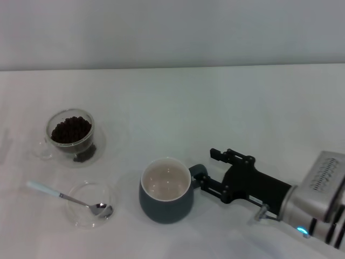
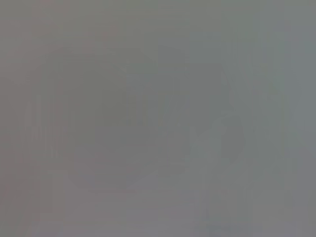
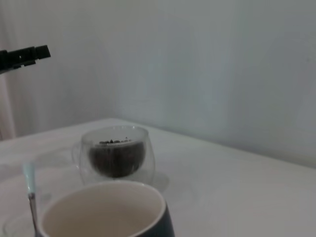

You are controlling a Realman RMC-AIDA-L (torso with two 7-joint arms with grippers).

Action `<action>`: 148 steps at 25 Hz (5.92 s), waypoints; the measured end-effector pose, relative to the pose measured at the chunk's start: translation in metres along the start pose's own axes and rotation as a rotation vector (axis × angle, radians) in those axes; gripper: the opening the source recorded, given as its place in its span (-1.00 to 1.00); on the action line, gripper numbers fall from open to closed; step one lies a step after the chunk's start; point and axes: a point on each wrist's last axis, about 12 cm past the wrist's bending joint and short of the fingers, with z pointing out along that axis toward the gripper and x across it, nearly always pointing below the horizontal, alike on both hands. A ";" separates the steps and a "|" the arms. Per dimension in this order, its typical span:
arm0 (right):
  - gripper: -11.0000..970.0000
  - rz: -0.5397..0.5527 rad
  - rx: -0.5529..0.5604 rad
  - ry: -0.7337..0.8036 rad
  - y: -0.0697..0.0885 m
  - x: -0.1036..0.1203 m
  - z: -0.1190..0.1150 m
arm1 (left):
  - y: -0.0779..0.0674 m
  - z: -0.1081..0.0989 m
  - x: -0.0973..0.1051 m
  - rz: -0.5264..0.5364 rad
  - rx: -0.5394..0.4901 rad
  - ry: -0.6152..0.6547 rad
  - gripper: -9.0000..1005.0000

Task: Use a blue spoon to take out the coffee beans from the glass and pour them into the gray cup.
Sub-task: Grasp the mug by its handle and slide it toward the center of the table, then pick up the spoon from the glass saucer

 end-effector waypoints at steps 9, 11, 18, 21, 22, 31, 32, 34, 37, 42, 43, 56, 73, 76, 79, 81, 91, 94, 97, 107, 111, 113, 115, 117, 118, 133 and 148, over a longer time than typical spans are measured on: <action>0.40 0.089 -0.037 -0.092 -0.021 0.009 -0.055 | 0.000 0.003 -0.003 0.007 0.011 -0.014 0.68; 0.40 0.097 -0.040 -0.098 -0.023 0.011 -0.063 | -0.001 0.003 -0.003 0.007 0.012 -0.014 0.68; 0.40 0.108 -0.041 -0.151 -0.029 0.012 -0.096 | -0.001 0.003 -0.003 0.005 0.012 -0.014 0.68; 0.40 0.110 -0.037 -0.141 -0.028 0.014 -0.097 | -0.002 0.003 -0.003 0.001 0.017 -0.017 0.68; 0.40 0.110 -0.039 -0.137 -0.027 0.015 -0.097 | -0.003 0.003 -0.003 -0.002 0.022 -0.019 0.68; 0.40 0.109 -0.026 -0.185 -0.032 0.010 -0.106 | -0.001 -0.009 -0.002 -0.002 0.021 -0.029 0.67; 0.40 0.112 -0.012 -0.203 -0.033 0.009 -0.109 | -0.001 -0.010 -0.002 -0.002 0.020 -0.029 0.67; 0.40 0.117 0.015 -0.240 -0.035 0.007 -0.116 | 0.000 -0.013 -0.002 -0.001 0.017 -0.028 0.67; 0.40 0.120 0.080 -0.298 -0.038 0.005 -0.129 | 0.001 -0.016 -0.002 -0.001 0.017 -0.029 0.67; 0.39 0.126 0.184 -0.357 -0.044 0.004 -0.148 | -0.003 -0.018 -0.001 0.003 0.051 -0.023 0.66; 0.38 0.129 0.204 -0.365 -0.046 0.004 -0.150 | -0.004 -0.019 -0.001 0.002 0.061 -0.023 0.66; 0.38 0.093 0.299 -0.351 -0.075 -0.009 -0.120 | -0.012 -0.045 0.003 -0.131 0.131 -0.011 0.65; 0.38 0.044 0.389 -0.300 -0.094 -0.015 -0.098 | -0.009 -0.090 0.003 -0.493 0.159 0.033 0.64; 0.38 0.038 0.403 -0.276 -0.098 -0.015 -0.094 | -0.011 -0.085 0.004 -0.605 0.191 0.071 0.64; 0.38 0.020 0.408 -0.261 -0.099 -0.016 -0.089 | -0.016 -0.079 0.010 -0.715 0.196 0.132 0.64; 0.38 0.007 0.408 -0.259 -0.099 -0.017 -0.086 | -0.019 -0.074 0.017 -0.802 0.171 0.184 0.64; 0.38 -0.002 0.448 -0.243 -0.103 -0.015 -0.087 | -0.024 -0.076 0.041 -0.988 0.052 0.358 0.63; 0.38 0.000 0.459 -0.242 -0.103 -0.014 -0.087 | -0.026 -0.075 0.046 -1.003 0.044 0.406 0.63; 0.38 0.000 0.457 -0.240 -0.103 -0.014 -0.087 | -0.028 -0.073 0.049 -1.008 0.042 0.443 0.63; 0.38 0.009 0.459 -0.228 -0.100 -0.010 -0.087 | -0.040 -0.064 0.051 -0.992 0.116 0.503 0.62; 0.38 0.011 0.458 -0.221 -0.099 -0.008 -0.087 | -0.044 -0.062 0.052 -0.989 0.135 0.523 0.62; 0.38 0.011 0.460 -0.218 -0.098 -0.007 -0.088 | -0.045 -0.062 0.052 -0.989 0.138 0.526 0.62; 0.38 0.014 0.465 -0.214 -0.097 -0.006 -0.090 | -0.045 -0.062 0.052 -0.990 0.138 0.528 0.62; 0.38 0.013 0.469 -0.211 -0.097 -0.004 -0.091 | -0.046 -0.063 0.053 -0.993 0.136 0.528 0.62; 0.38 0.011 0.471 -0.210 -0.097 -0.004 -0.092 | -0.046 -0.063 0.053 -0.995 0.135 0.529 0.62; 0.38 0.002 0.480 -0.206 -0.096 -0.002 -0.093 | -0.052 -0.060 0.052 -0.994 0.183 0.553 0.61; 0.38 0.010 0.487 -0.179 -0.097 0.000 -0.090 | -0.050 -0.069 0.051 -1.000 0.186 0.540 0.60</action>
